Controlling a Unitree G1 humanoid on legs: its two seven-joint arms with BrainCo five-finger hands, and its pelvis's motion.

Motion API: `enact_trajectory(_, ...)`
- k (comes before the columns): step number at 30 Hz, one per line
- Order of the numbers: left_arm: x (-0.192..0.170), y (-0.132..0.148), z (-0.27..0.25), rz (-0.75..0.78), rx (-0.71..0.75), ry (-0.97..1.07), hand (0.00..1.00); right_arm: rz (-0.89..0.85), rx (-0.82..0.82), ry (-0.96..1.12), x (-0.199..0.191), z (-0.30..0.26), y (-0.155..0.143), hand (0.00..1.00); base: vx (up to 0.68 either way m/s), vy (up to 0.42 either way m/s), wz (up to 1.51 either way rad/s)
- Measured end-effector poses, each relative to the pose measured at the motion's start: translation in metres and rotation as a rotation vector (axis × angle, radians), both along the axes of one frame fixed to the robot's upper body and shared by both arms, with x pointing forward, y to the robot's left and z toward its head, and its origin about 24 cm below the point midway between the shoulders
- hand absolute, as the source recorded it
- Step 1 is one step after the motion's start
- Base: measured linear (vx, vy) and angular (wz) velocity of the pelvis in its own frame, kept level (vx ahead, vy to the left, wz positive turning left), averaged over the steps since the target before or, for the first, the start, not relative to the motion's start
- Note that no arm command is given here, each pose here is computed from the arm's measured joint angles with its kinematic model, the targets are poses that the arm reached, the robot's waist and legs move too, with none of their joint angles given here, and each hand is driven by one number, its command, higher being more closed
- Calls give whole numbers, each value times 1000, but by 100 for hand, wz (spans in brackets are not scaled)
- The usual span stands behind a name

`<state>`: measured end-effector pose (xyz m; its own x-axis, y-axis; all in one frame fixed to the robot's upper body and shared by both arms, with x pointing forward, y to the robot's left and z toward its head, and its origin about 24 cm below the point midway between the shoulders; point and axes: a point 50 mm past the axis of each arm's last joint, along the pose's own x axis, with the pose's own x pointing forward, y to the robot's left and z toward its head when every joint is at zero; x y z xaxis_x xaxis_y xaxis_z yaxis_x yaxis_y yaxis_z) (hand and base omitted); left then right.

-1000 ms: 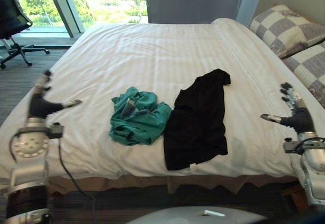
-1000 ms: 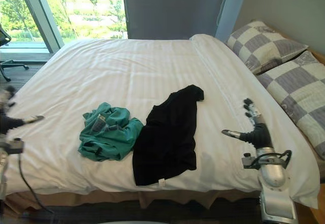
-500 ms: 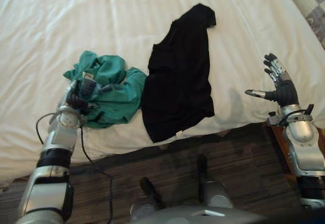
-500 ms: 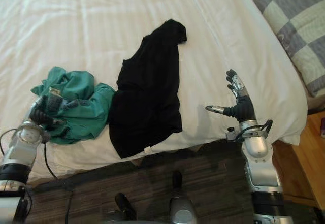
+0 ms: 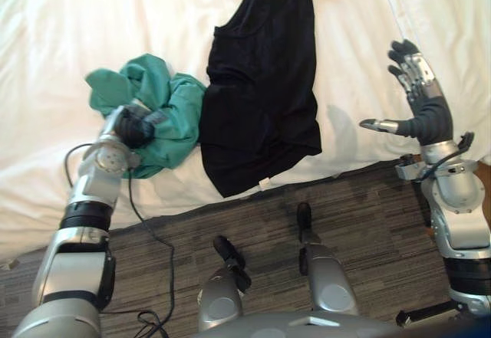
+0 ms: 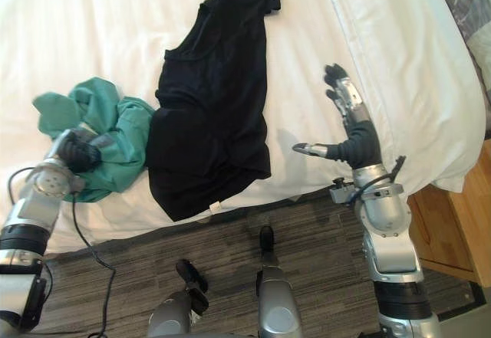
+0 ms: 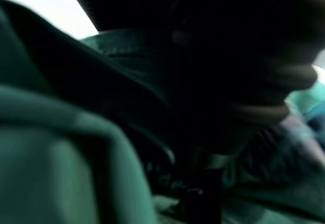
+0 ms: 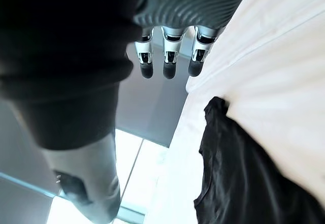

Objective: Tidy the bed and pick cloth on bed and put in laundry

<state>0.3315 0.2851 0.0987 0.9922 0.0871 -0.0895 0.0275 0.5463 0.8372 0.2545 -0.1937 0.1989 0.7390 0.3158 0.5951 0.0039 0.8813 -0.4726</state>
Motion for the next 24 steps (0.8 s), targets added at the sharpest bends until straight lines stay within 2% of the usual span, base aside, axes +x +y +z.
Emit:
enact_trajectory(1,-1,-8,-3,-46,-11,21,100,5,-21,-11,-1,2,4,0,-65,-12,31)
enact_trajectory(4,-22,-43,-24,-278,-189,171,100,-35,-181,-42,3,3,27,0,-31,1,37)
enact_trajectory(6,-58,-74,-52,-486,-304,340,100,-80,-304,-28,10,0,37,0,2,11,31)
enact_trajectory(7,-71,-81,-64,-529,-335,407,100,-86,-321,-21,12,-1,39,0,8,6,41)
enact_trajectory(8,-99,-93,-93,-580,-418,578,100,-100,-352,-7,20,-1,43,0,10,0,38)
enact_trajectory(9,-130,-102,-123,-575,-522,757,100,-137,-377,18,31,-1,43,0,5,-5,40)
enact_trajectory(10,-145,-107,-135,-570,-571,836,100,-172,-391,32,37,-1,40,0,-15,-14,43)
enact_trajectory(11,-167,-115,-151,-545,-649,938,100,-253,-411,88,49,-5,30,0,-32,-14,49)
enact_trajectory(14,-167,-121,-152,-466,-800,881,100,-489,-462,318,77,-31,-8,0,-68,-10,60)
enact_trajectory(15,-165,-119,-152,-440,-818,862,100,-518,-466,356,81,-36,-13,0,-83,-1,55)
enact_trajectory(18,-155,-92,-156,-217,-883,740,100,-659,-489,424,95,-42,-36,0,-53,2,43)
enact_trajectory(19,-151,-69,-160,-83,-897,682,100,-724,-470,431,102,-38,-47,0,-51,3,39)
enact_trajectory(24,-153,0,-175,254,-821,588,100,-927,-427,453,122,-14,-77,0,-48,22,21)
